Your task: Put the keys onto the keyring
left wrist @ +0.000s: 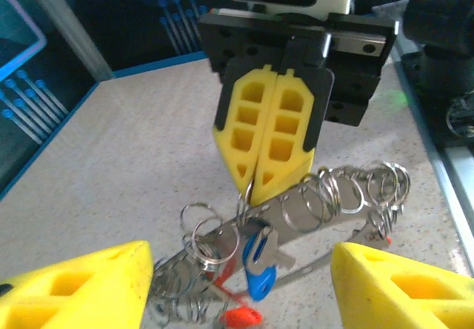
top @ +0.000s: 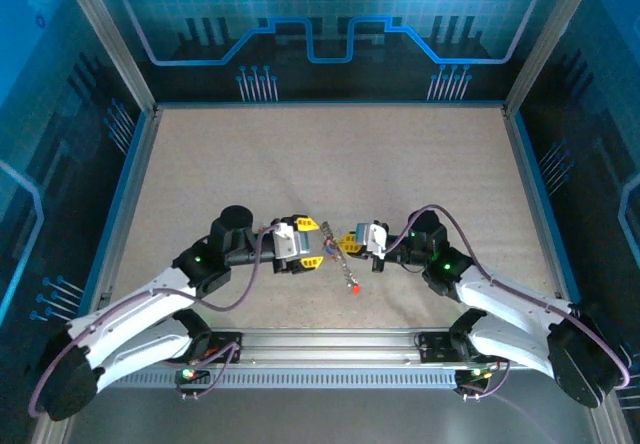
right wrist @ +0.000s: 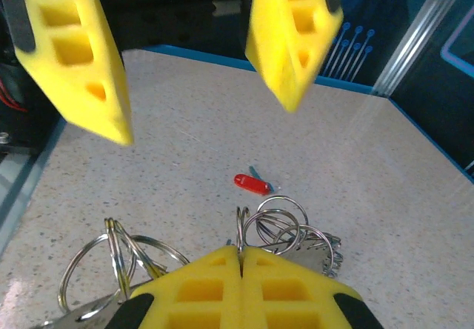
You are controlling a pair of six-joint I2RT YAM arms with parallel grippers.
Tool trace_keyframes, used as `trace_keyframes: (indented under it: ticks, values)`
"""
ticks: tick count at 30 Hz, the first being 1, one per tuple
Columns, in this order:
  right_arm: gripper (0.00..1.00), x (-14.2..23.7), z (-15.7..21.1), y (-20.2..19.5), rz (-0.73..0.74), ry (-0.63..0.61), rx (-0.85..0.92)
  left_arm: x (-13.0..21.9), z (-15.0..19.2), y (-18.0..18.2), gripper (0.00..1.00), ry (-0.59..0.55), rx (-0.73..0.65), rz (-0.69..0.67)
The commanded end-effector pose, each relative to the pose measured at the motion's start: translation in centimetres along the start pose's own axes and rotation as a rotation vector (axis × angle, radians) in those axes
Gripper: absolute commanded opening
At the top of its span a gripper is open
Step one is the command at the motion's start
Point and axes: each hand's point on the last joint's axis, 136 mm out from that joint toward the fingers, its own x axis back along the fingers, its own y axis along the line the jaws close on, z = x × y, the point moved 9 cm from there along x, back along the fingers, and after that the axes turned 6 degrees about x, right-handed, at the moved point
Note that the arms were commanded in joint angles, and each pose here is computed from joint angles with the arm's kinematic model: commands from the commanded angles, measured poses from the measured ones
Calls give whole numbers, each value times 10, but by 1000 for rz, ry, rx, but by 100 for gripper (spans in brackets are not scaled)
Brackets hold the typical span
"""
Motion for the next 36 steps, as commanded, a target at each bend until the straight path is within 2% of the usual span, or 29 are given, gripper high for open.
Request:
trace_keyframes:
  ticks: [1, 5, 10, 14, 19, 21, 26, 29, 33, 36]
  values:
    - [0, 3, -6, -3, 52, -17, 65, 12, -3, 11, 69, 97, 154, -159]
    - [0, 2, -4, -4, 75, 1, 67, 23, 4, 40, 69, 223, 438, -472]
    - [0, 2, -3, -1, 89, 22, 111, 38, 23, 65, 68, 362, 790, -652]
    - [0, 0, -4, 6, 70, 35, 165, 53, 41, 87, 62, 428, 1066, -753]
    - [0, -2, -5, 8, 53, 30, 167, 54, 61, 99, 57, 546, 1232, -797]
    - [0, -2, -4, 8, 51, 32, 173, 54, 72, 105, 53, 592, 1302, -887]
    - [0, -2, -4, 8, 53, 37, 167, 37, 109, 111, 48, 707, 1561, -967]
    - [0, -1, -4, 8, 55, 46, 174, 25, 124, 116, 45, 773, 1632, -970]
    - [0, 2, -6, 9, 61, 42, 170, 9, 138, 122, 43, 754, 1696, -931]
    - [0, 3, -4, 10, 61, 50, 172, 5, 143, 128, 43, 774, 1679, -945]
